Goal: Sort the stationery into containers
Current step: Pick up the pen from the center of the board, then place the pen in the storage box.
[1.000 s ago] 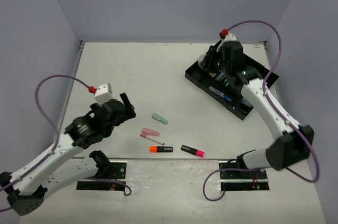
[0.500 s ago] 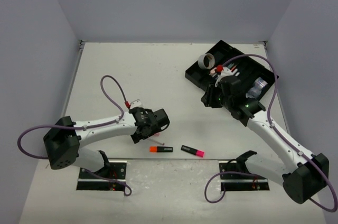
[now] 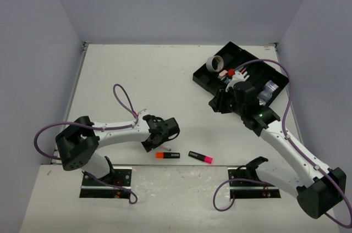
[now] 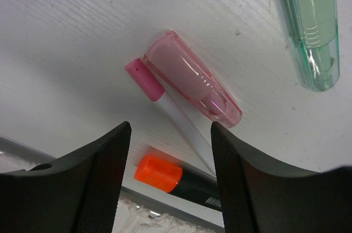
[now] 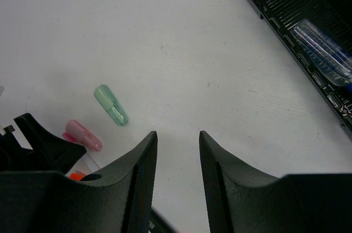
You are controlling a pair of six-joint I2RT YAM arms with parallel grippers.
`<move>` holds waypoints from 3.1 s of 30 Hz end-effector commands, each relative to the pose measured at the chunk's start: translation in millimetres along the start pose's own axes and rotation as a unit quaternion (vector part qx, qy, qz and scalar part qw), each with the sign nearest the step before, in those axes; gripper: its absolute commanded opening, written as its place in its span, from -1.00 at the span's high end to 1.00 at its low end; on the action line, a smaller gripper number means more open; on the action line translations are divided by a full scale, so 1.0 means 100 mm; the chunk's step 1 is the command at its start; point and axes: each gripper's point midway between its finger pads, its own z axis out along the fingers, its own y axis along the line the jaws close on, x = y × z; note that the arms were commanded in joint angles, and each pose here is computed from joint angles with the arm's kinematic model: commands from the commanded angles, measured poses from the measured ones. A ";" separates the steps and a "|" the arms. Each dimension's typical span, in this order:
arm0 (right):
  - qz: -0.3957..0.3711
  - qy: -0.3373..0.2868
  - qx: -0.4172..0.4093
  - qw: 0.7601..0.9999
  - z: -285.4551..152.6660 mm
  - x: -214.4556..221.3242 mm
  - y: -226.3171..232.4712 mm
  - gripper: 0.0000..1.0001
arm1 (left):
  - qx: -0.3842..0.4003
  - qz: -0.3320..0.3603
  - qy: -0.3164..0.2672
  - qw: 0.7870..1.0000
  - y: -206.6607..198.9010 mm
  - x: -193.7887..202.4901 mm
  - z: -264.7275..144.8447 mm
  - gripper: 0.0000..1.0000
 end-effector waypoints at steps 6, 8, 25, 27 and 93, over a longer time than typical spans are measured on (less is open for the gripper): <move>-0.010 -0.017 -0.021 1.000 -0.01 -0.09 0.08 0.24 | 0.028 -0.026 -0.020 0.999 -0.11 -0.04 0.07 -0.11; -0.011 -0.018 -0.023 1.000 -0.02 -0.09 0.09 0.24 | 0.033 -0.027 -0.021 0.999 -0.14 -0.03 0.09 -0.10; -0.012 -0.017 -0.026 0.999 -0.02 -0.09 0.10 0.25 | 0.032 -0.007 -0.003 0.999 -0.24 0.03 0.26 0.15; -0.012 -0.016 -0.026 0.999 -0.02 -0.08 0.10 0.25 | 0.032 -0.006 -0.003 0.999 -0.25 0.02 0.27 0.17; 0.024 0.115 -0.384 0.916 -0.17 0.65 1.51 0.62 | 0.625 0.058 -0.090 0.773 -1.36 -0.66 -2.00 1.00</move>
